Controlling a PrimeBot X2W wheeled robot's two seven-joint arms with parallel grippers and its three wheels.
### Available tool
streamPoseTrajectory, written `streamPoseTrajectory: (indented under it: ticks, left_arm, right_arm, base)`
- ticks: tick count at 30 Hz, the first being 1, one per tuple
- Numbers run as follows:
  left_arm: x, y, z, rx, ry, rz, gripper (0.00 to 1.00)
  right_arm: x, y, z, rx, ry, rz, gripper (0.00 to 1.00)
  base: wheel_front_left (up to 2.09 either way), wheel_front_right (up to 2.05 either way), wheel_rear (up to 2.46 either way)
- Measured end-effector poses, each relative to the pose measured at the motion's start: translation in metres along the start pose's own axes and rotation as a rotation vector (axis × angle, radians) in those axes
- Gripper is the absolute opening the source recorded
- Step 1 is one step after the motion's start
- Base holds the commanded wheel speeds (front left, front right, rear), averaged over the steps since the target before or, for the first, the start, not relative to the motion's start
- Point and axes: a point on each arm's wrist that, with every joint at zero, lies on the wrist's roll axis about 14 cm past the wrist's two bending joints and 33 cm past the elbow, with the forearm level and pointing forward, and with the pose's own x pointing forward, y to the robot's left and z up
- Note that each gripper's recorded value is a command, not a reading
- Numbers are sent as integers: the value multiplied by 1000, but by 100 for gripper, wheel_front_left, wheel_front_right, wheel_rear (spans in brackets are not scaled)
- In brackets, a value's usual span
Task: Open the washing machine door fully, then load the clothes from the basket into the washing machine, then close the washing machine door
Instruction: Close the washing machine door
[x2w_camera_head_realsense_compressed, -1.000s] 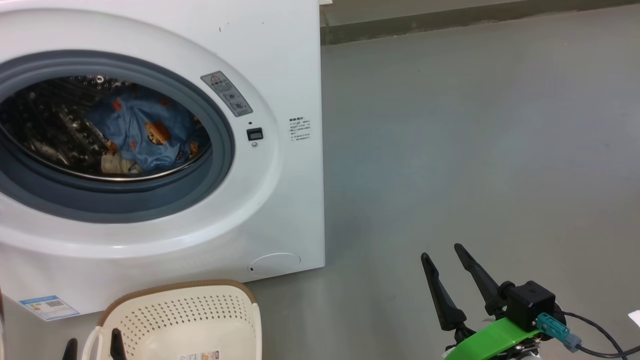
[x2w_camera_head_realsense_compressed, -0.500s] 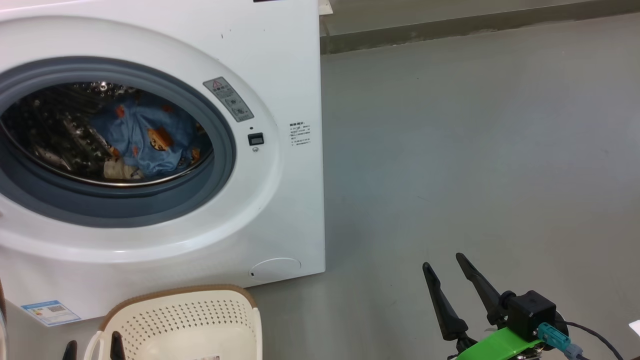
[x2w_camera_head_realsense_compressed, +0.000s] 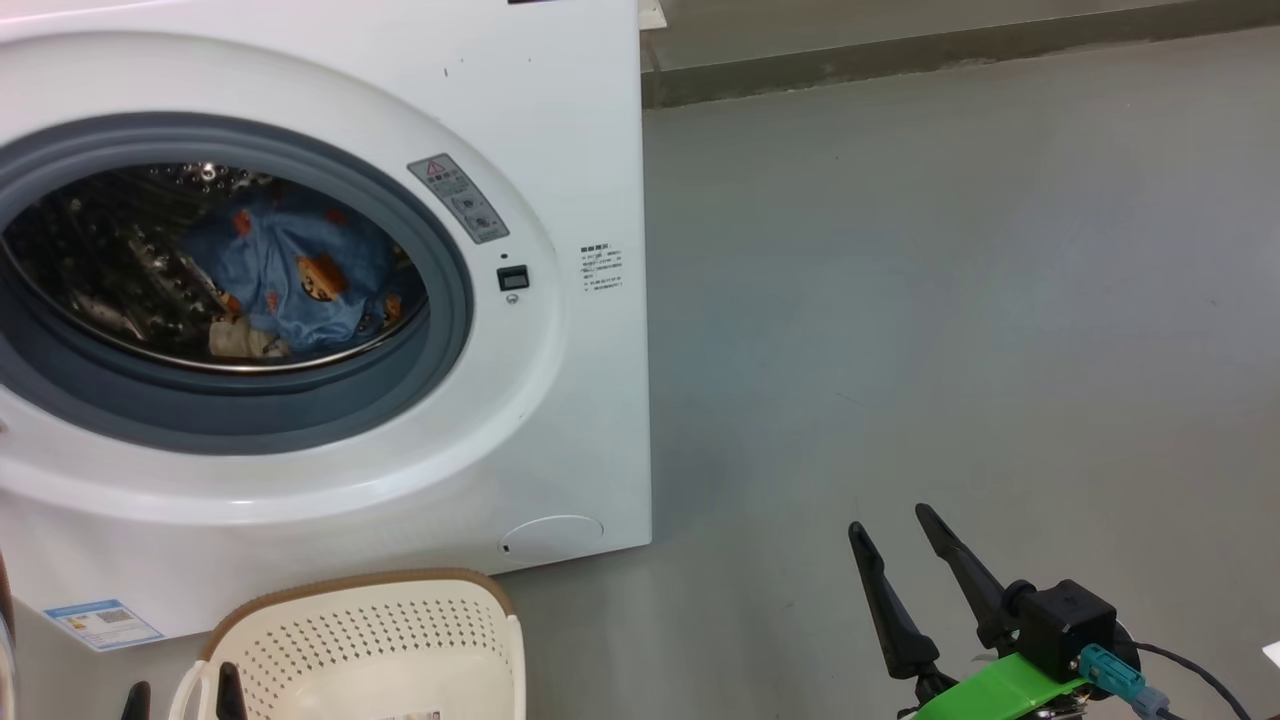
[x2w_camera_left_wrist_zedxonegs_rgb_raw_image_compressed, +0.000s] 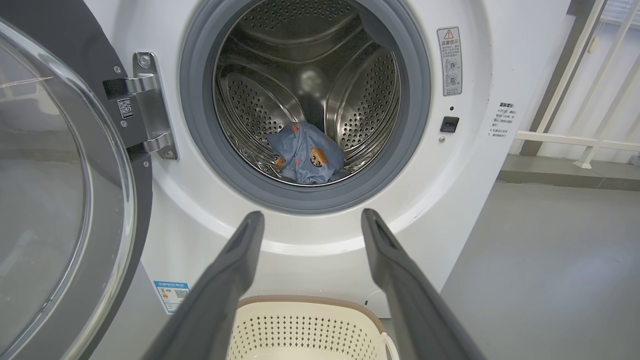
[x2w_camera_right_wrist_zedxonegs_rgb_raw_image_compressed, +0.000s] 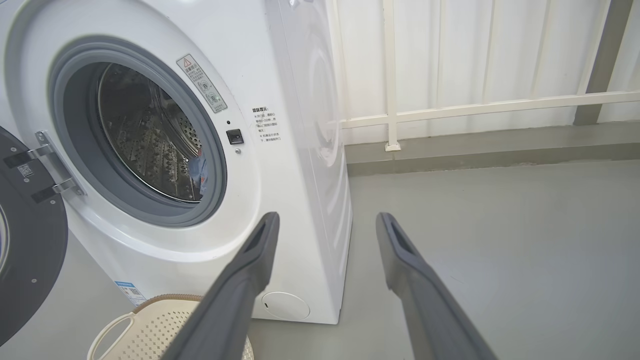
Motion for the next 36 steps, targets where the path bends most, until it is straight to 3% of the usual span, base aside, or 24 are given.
streamPoseTrajectory:
  ticks: [20,36]
  left_arm:
    - [1,1,1,1,-3,5,100]
    - [1,0,-2,1,7,4,100]
  right_arm:
    - [0,-2,-1,1,2,-5,100]
    - [0,-5,-2,5,6,-15,100]
  base:
    - [-8,7,0]
    - [-159,147,12]
